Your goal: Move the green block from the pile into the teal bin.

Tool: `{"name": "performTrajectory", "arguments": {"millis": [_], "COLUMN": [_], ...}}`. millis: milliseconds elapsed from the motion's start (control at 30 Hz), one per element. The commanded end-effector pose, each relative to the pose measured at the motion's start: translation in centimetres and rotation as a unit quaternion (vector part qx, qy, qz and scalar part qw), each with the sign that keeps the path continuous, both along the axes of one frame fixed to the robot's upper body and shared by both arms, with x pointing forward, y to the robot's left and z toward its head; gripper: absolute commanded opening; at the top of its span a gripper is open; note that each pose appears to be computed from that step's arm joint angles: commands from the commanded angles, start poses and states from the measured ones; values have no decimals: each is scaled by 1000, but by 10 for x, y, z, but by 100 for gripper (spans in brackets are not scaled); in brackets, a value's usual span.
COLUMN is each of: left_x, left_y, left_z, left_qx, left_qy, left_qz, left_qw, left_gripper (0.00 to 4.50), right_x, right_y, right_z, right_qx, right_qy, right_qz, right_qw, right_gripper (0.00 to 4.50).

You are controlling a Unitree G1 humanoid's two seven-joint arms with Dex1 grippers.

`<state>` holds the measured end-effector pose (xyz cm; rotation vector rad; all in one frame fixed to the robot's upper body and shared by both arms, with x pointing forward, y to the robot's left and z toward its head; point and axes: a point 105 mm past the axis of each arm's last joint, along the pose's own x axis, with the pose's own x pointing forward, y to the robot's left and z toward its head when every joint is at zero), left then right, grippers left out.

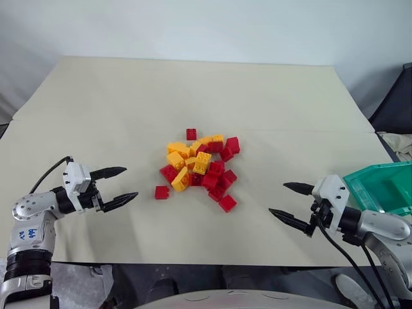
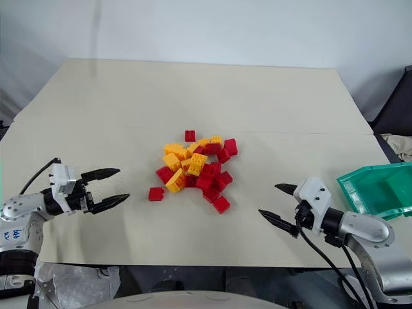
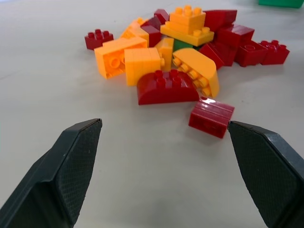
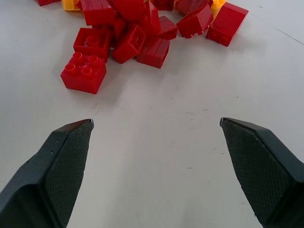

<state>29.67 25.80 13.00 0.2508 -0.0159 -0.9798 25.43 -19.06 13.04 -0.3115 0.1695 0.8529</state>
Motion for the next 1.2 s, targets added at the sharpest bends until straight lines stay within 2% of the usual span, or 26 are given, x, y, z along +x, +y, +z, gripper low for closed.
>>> {"name": "performTrajectory", "arguments": {"millis": [33,133,333,433,567,633,833,967,1200], "left_x": [2,7,9,9,14,15,12,14,14], "left_y": [-1,1,-1,-7,-10,-12,-19,-22,-20], "left_z": [13,12,9,19,24,25,33,34,35], "left_qx": [-17,-30,-3,-22,-16,-10,-52,-52,-54], "left_qy": [-15,7,19,-6,-26,-37,-51,-50,-53], "left_qz": [-4,15,25,-3,-14,-24,-80,-83,-74], "left_qw": [1000,999,1000,1000,999,999,994,994,994], "left_gripper": [450,450,450,450,450,450,450,450,450], "right_x": [1,4,9,10,7,10,22,28,35], "right_y": [5,6,26,49,89,105,158,193,190], "right_z": [14,15,28,43,55,59,49,47,50], "right_qx": [8,11,26,48,99,105,92,103,102], "right_qy": [-24,-15,-6,-19,41,42,64,59,41], "right_qz": [3,-9,-15,-3,44,54,83,102,94], "right_qw": [1000,1000,1000,999,993,992,990,988,989], "right_gripper": [448,448,448,448,430,430,430,430,430]}}
